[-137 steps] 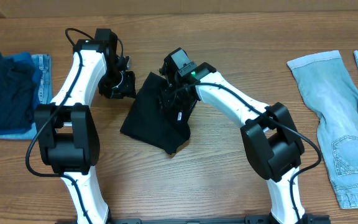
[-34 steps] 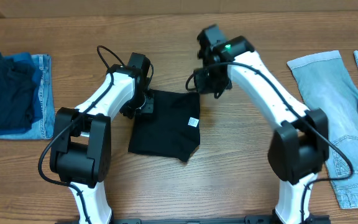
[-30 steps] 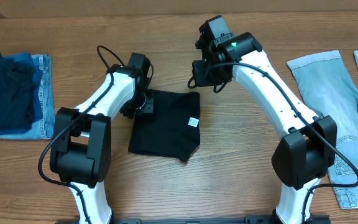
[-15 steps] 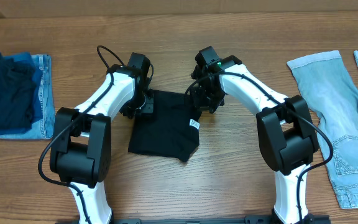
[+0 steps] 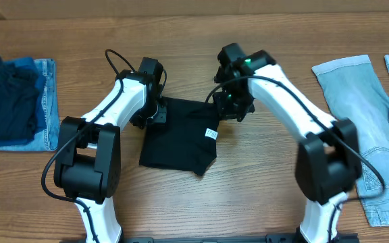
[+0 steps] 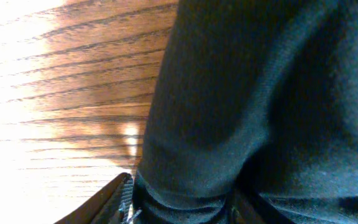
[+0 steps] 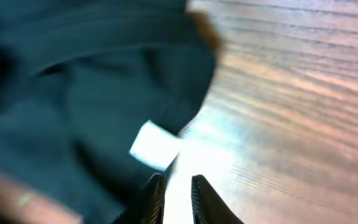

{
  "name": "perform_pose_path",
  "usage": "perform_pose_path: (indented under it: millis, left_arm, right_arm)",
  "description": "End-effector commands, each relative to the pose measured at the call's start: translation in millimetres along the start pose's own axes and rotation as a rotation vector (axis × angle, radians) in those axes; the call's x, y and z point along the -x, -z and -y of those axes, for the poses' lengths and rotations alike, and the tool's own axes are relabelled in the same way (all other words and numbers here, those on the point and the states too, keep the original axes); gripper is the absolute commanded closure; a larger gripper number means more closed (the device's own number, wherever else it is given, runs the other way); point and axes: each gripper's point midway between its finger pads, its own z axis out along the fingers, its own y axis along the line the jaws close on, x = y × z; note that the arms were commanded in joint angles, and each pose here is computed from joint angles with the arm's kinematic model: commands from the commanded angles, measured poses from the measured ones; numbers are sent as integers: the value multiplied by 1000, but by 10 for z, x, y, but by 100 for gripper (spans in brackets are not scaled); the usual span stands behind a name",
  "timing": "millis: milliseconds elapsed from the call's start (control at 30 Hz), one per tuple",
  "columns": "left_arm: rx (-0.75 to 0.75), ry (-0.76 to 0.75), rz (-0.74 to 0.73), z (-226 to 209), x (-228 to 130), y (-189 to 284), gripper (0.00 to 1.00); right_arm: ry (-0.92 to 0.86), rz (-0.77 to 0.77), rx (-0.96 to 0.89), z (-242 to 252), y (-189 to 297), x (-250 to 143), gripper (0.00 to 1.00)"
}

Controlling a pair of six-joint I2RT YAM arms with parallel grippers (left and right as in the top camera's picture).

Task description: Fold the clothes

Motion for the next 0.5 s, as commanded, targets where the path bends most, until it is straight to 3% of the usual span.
perform_pose_path:
  millis: [0, 267, 467]
  left_arm:
    - [169, 14, -91, -418, -220, -283, 49]
    - [167, 24, -88, -449, -209, -283, 49]
    - [166, 26, -88, -456, -207, -284, 48]
  right_arm:
    - [89, -15, 143, -341, 275, -174, 81]
    - [160, -208, 231, -734, -244, -789, 82]
    - [192, -269, 213, -713, -606, -1082, 79]
